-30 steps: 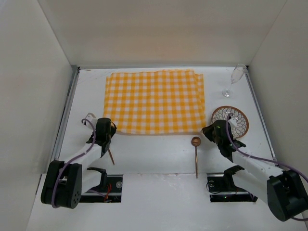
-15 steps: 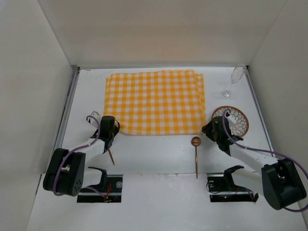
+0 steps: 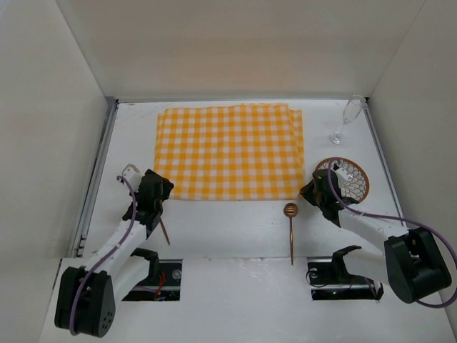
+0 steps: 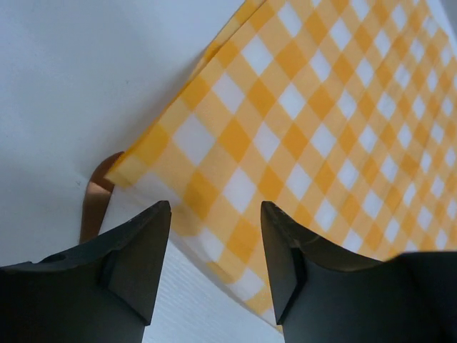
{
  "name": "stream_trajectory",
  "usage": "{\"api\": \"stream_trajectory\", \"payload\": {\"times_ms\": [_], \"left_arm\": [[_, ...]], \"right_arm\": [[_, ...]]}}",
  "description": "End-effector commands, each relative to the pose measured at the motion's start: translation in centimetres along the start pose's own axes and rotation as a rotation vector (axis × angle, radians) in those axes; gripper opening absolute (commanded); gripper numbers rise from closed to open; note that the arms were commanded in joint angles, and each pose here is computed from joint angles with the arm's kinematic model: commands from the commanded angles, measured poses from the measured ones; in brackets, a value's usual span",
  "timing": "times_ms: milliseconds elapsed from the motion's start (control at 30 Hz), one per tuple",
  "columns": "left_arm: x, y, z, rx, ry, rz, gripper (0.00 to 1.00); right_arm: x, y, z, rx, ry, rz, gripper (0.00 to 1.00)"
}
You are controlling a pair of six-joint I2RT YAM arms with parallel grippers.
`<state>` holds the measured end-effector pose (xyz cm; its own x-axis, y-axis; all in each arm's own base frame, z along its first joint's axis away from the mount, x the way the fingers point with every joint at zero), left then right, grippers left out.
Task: Set the dinner table for one person
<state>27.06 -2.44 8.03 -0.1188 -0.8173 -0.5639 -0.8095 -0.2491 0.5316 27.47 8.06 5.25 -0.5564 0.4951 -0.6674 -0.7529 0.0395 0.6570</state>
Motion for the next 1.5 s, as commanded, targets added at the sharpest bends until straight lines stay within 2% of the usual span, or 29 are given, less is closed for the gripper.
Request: {"api": "stream_trajectory", "payload": {"times_ms": [0,67,133,200,300,367,500,567,667,800,900,1000,1333,1467], "left_arm": [[-0.4,1.3,-1.2,0.053,-0.033,-0.015,0.53],[-0.3,2.1,-2.3,0.107,-0.06,-0.016,0.54],[-0.4,2.8,-3.0,0.14,-0.084,-0.033,0.54],[-0.6,3.4,-3.3,0.16,-0.093,-0.059,0.54],[-0.4,4.4,-4.4,0.214,-0.105,-0.087,0.52],[0.5,4.9,-5.9,0.276,-0.122,-0.076,0.45],[3.4,5.5,-9.1,0.412,-0.217,-0.049,0.18],[4.5,5.6,-10.2,0.455,-0.245,-0.039,0.15],[6.5,6.2,-11.5,0.526,-0.265,0.016,0.2],[8.9,6.6,-12.8,0.602,-0.316,0.101,0.39],[9.8,6.5,-12.3,0.609,-0.312,0.134,0.46],[10.0,6.2,-11.3,0.601,-0.31,0.137,0.48],[9.8,5.9,-10.9,0.592,-0.273,0.143,0.5],[10.0,5.6,-10.7,0.581,-0.271,0.149,0.5]], "right_arm": [[-3.0,0.8,1.6,-0.039,-0.029,-0.084,0.33],[-3.6,1.3,1.7,-0.041,-0.037,-0.104,0.45],[-4.4,2.1,1.7,-0.036,-0.033,-0.132,0.52],[-5.1,2.9,2.0,-0.039,-0.026,-0.147,0.56],[-6.3,4.7,2.5,-0.06,-0.011,-0.177,0.57],[-7.1,6.1,2.2,-0.057,-0.026,-0.212,0.56],[-8.0,7.9,-0.8,0.029,-0.09,-0.286,0.56],[-8.4,8.3,-3.6,0.115,-0.162,-0.308,0.57],[-8.5,8.6,-6.5,0.188,-0.236,-0.319,0.57],[-8.0,9.1,-10.6,0.335,-0.315,-0.341,0.58],[-8.5,9.8,-13.0,0.434,-0.333,-0.376,0.58],[-8.4,9.6,-13.8,0.466,-0.362,-0.372,0.58],[-6.2,5.8,-13.9,0.462,-0.366,-0.236,0.57],[-6.0,4.6,-13.8,0.441,-0.375,-0.22,0.54]]}}
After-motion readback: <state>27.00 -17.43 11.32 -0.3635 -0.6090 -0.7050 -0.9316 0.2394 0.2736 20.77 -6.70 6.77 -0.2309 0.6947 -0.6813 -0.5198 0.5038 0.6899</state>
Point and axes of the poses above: each gripper's point midway between its finger pads, its own y axis back along the fingers, its own z axis along the line the jaws close on, x = y × z, the point moved 2 cm from there along y, back along the fingers, and after that the axes turned 11 degrees about y, right-handed, at the moved point
